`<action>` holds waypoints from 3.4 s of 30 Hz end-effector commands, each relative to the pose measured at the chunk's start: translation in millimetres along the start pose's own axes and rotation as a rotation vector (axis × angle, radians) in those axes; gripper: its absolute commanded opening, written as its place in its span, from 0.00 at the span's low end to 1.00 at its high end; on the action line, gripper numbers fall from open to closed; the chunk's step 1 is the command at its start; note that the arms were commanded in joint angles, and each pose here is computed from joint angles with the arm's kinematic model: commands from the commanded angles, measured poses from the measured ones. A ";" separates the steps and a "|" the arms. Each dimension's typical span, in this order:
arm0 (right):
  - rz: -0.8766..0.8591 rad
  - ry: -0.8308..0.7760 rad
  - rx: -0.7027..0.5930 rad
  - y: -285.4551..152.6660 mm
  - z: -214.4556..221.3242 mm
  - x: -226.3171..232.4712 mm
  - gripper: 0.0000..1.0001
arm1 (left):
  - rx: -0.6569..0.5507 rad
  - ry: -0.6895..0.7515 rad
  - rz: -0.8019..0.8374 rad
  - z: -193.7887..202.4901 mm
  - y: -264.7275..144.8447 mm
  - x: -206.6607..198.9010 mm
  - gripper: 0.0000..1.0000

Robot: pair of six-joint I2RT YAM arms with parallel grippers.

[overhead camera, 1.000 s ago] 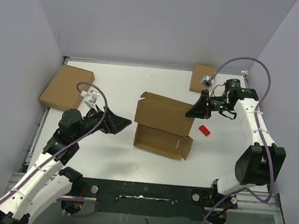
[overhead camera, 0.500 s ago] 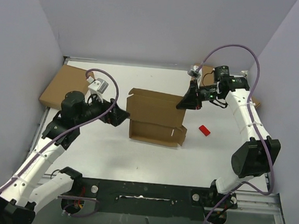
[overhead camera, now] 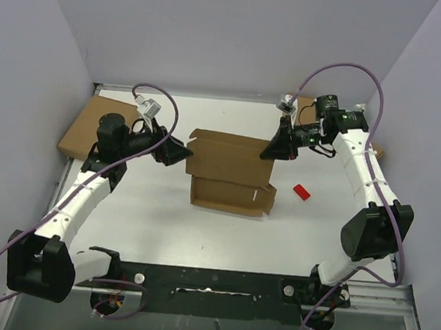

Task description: Fold the paper box

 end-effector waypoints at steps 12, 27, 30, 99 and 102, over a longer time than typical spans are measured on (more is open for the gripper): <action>-0.054 -0.025 -0.022 8.3 -12.9 5.5 0.00 | -0.001 0.005 0.194 -2.8 27.9 2.8 0.29; -0.035 -0.039 -0.024 2.8 -10.0 3.7 0.30 | -0.109 -0.034 0.156 4.6 16.3 -5.2 0.00; 0.005 -0.048 -0.048 -12.0 -13.1 3.1 0.51 | -0.137 -0.055 0.122 8.5 11.7 -6.1 0.00; 0.074 0.436 0.209 74.7 182.4 -82.1 0.65 | -0.230 -0.136 -0.202 62.0 -20.9 20.9 0.00; 0.065 0.421 0.220 79.9 180.7 -80.3 0.61 | -0.233 -0.139 -0.196 63.3 -21.1 20.5 0.00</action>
Point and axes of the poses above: each gripper's point midway between its finger pads, its own y axis out along the fingers, its own x axis along the line the jaws close on, z = x × y, the point moved 8 cm from there along -y, back along the fingers, and after that the axes turned 1 degree about -y, right-handed, at the moved point
